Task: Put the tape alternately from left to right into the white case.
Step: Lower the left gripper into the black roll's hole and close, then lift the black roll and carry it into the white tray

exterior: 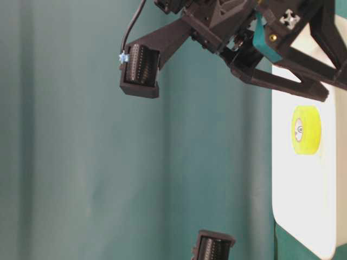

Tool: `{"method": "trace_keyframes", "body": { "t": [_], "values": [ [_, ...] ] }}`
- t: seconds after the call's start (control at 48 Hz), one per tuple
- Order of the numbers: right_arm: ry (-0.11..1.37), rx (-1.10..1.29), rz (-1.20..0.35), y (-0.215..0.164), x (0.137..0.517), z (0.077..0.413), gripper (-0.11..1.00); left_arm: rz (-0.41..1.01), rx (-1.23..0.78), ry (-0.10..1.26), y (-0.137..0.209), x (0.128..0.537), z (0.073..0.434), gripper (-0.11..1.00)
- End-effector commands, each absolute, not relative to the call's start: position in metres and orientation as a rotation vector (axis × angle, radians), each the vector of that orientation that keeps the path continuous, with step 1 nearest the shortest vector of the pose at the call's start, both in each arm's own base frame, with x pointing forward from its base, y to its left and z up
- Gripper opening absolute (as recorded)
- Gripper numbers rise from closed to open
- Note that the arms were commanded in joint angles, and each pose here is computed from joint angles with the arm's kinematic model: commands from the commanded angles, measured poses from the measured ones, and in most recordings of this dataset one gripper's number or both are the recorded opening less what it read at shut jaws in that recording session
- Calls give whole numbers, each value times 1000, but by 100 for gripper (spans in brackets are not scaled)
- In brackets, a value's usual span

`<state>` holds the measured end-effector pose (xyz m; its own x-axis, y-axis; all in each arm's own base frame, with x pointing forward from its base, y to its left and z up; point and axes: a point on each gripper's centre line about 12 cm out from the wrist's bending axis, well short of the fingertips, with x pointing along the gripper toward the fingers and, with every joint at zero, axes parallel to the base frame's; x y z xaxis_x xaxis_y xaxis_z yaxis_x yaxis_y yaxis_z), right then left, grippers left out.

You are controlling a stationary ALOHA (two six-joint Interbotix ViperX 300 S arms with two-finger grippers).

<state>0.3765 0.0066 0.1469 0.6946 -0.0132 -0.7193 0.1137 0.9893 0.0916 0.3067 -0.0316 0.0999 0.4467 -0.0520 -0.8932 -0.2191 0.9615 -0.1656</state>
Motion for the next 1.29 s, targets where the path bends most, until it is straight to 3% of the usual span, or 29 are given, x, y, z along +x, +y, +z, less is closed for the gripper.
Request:
{"method": "trace_keyframes", "body": {
  "t": [0.0,0.104,0.188,0.501,0.855,1.272],
  "values": [
    [774,132,-63,8,379,154,84,97,-271,1084,-32,314,110,20],
    [771,131,-62,8,380,155,84,101,-268,1094,-31,313,110,2],
    [769,131,-62,8,381,156,84,102,-269,1094,-31,313,111,-5],
    [771,131,-62,8,380,155,84,100,-270,1082,-31,314,114,-5],
    [771,128,-61,8,380,155,84,81,-284,953,-28,320,167,-5],
    [768,128,-60,8,380,155,84,154,-167,900,36,322,187,-5]
  ]
}}
